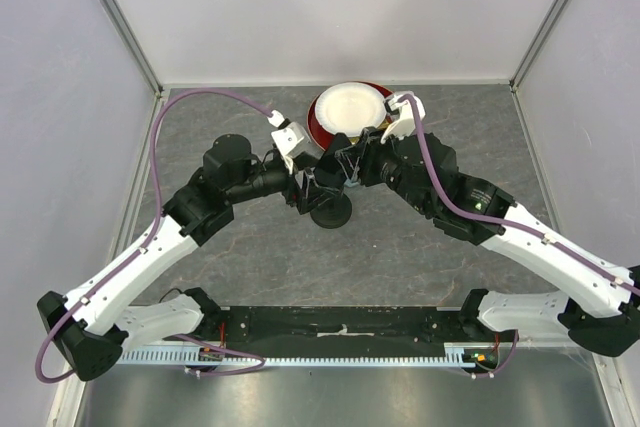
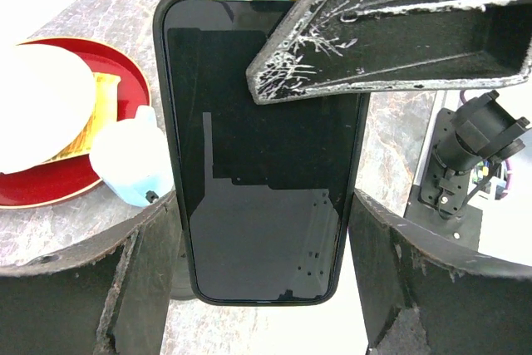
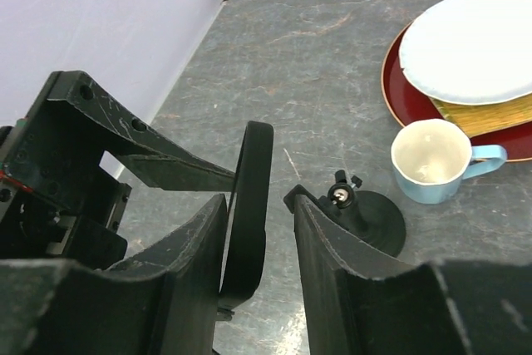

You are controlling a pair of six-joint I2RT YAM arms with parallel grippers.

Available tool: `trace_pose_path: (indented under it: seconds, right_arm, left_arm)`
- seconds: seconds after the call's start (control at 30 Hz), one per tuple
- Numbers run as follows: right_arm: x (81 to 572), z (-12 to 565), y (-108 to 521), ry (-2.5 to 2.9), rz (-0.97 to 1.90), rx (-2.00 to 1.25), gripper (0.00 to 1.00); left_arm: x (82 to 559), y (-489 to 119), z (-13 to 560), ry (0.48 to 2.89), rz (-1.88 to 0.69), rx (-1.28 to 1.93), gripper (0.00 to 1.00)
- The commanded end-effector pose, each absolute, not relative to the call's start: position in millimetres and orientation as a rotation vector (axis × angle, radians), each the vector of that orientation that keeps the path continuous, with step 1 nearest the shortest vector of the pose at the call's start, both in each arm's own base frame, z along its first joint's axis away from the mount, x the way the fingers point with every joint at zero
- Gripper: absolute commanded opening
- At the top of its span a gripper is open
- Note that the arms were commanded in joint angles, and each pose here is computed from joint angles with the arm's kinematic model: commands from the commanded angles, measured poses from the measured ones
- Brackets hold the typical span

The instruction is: Place the phone on the phone stand

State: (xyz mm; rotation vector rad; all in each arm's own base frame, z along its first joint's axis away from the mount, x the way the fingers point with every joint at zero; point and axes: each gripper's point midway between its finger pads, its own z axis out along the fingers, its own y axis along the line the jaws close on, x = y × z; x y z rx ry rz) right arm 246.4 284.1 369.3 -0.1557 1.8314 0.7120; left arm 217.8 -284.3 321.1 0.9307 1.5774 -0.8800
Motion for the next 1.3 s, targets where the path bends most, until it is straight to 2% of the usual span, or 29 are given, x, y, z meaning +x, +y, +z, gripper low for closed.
trace_pose_path:
  seconds: [0.0,0.13,0.23,0.27,0.33,0.43,0.47,0.63,0.7,0.8,0.87,1.0,1.1,1.27]
  right_arm:
    - [242.7,385.4,289.4,1.781,0.827,-0.132,0.43]
    - [242.9,381.5,294.9,1.795,0.842,-0.148,0.34]
    - [242.1,380.8,292.8,1.793,0.841,-0.146,0.19]
    - [242.5,377.5,291.1,1.798,0.833,-0.140,0.09]
    - [242.4,382.1,281.8,1.777,0.819,-0.108,0.00]
    - [246.4,389.4,254.5,1.715,0.756,-0.015,0.00]
    - [247.6,380.6,246.4,1.713,0.721,0.001,0.00]
    - [243.9,379.1,161.6,1.587,0.549,0.269,0.00]
    - [241.1,367.1,142.9,1.577,0.488,0.299,0.00]
    - [235.3,368.0,117.2,1.545,0.408,0.305,0.00]
    - [233.7,371.9,112.9,1.551,0.377,0.280,0.00]
    - [236.3,365.8,128.4,1.626,0.320,0.134,0.00]
    - [233.2,357.6,150.1,1.664,0.374,0.008,0.00]
    - [230.6,351.9,180.4,1.688,0.459,-0.122,0.00]
  left_arm:
    - [213.2,-291.1,350.9,1.424,-0.866,0.969,0.02]
    - [212.3,-291.6,348.5,1.430,-0.849,0.974,0.02]
    - [211.7,-292.1,349.4,1.431,-0.844,0.977,0.02]
    - [211.8,-290.9,350.9,1.428,-0.839,0.972,0.02]
    - [212.0,-290.5,351.5,1.429,-0.833,0.964,0.02]
    - [214.8,-286.4,353.8,1.438,-0.814,0.933,0.17]
    - [215.2,-285.1,353.8,1.440,-0.808,0.925,0.26]
    - [216.3,-271.6,364.5,1.434,-0.776,0.842,0.53]
    - [225.8,-266.7,360.0,1.472,-0.730,0.801,0.58]
    - [240.3,-265.1,347.2,1.573,-0.668,0.779,0.61]
    - [253.0,-260.3,315.6,1.762,-0.611,0.712,0.60]
    - [249.0,-257.8,279.2,1.973,-0.587,0.716,0.50]
    - [246.2,-247.4,264.5,1.993,-0.543,0.715,0.49]
    - [247.9,-243.7,265.3,1.926,-0.535,0.702,0.57]
